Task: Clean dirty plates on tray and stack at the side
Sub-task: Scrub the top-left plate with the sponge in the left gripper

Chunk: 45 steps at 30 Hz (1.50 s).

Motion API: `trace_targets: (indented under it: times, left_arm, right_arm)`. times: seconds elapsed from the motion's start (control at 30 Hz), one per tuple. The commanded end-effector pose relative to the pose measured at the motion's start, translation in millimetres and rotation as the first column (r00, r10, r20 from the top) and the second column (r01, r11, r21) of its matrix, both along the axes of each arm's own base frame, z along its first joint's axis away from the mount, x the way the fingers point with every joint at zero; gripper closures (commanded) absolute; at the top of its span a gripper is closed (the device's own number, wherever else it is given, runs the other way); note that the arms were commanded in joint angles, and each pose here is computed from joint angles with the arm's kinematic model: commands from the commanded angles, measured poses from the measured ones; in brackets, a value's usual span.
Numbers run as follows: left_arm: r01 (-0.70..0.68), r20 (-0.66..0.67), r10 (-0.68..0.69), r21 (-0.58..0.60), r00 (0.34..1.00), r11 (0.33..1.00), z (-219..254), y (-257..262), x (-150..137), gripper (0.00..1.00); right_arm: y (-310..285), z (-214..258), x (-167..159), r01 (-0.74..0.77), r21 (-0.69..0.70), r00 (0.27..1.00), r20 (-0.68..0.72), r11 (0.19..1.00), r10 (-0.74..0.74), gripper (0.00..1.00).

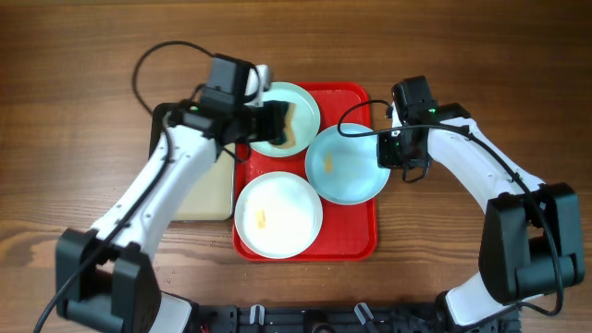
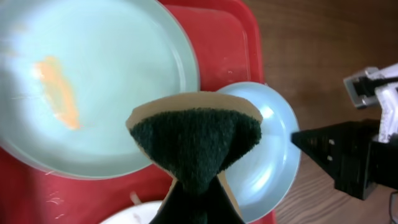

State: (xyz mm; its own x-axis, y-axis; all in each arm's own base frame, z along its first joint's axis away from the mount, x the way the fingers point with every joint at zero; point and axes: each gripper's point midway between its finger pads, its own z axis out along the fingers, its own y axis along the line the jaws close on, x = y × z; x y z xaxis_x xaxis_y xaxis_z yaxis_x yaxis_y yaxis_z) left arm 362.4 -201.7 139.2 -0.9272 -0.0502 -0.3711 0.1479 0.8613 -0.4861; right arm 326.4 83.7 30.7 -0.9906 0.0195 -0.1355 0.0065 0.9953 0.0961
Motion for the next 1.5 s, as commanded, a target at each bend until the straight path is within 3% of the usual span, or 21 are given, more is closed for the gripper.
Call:
trace_targets:
  times: [0.0, 0.1, 0.37, 0.83, 1.03, 1.13, 1.23, 1.4, 1.47]
  left_arm:
    - [0.032, -0.055, -0.033, -0.021, 0.998, 0.999, -25, -45, -8, 0.96]
    - [0.08, -0.061, -0.08, 0.005, 0.995, 0.997, -45, -75, -19, 0.96]
    - [-0.036, 0.003, 0.036, 0.2, 0.999, 0.979, -81, -84, -18, 0.96]
    - [-0.057, -0.043, 0.073, 0.296, 0.996, 0.954, -133, -79, -19, 0.96]
    - [0.013, -0.138, 0.02, 0.233, 0.99, 0.972, -141, -92, -36, 0.96]
    - [0.102, -0.252, -0.074, 0.098, 0.965, 0.99, -139, -115, -59, 0.96]
    - [0.192, -0.28, -0.196, -0.042, 0.94, 0.98, -127, -137, -72, 0.96]
    - [0.224, -0.131, -0.247, -0.168, 0.96, 0.96, -76, -153, -42, 0.96]
    - [0.167, -0.053, -0.174, -0.123, 0.983, 0.978, -53, -138, -19, 0.96]
  right_arm:
    - [2, -5, -3, -0.008, 0.001, 1.0, -0.017, 1.0, 0.008, 0.95]
    - [2, -5, -4, -0.008, 0.001, 1.0, -0.017, 1.0, 0.008, 0.95]
    - [3, -5, -4, -0.008, 0.004, 1.0, -0.02, 1.0, 0.009, 0.95]
    - [3, -5, -5, -0.009, 0.008, 1.0, -0.022, 1.0, 0.01, 0.96]
    - [4, -5, -5, -0.011, 0.014, 1.0, -0.023, 1.0, 0.011, 0.96]
    - [4, -5, -5, -0.011, 0.015, 1.0, -0.023, 1.0, 0.011, 0.96]
    - [5, -5, -5, -0.011, 0.018, 1.0, -0.024, 1.0, 0.012, 0.96]
    - [5, -5, -5, -0.012, 0.018, 1.0, -0.024, 1.0, 0.012, 0.96]
    - [5, -5, -5, -0.011, 0.017, 1.0, -0.024, 1.0, 0.012, 0.96]
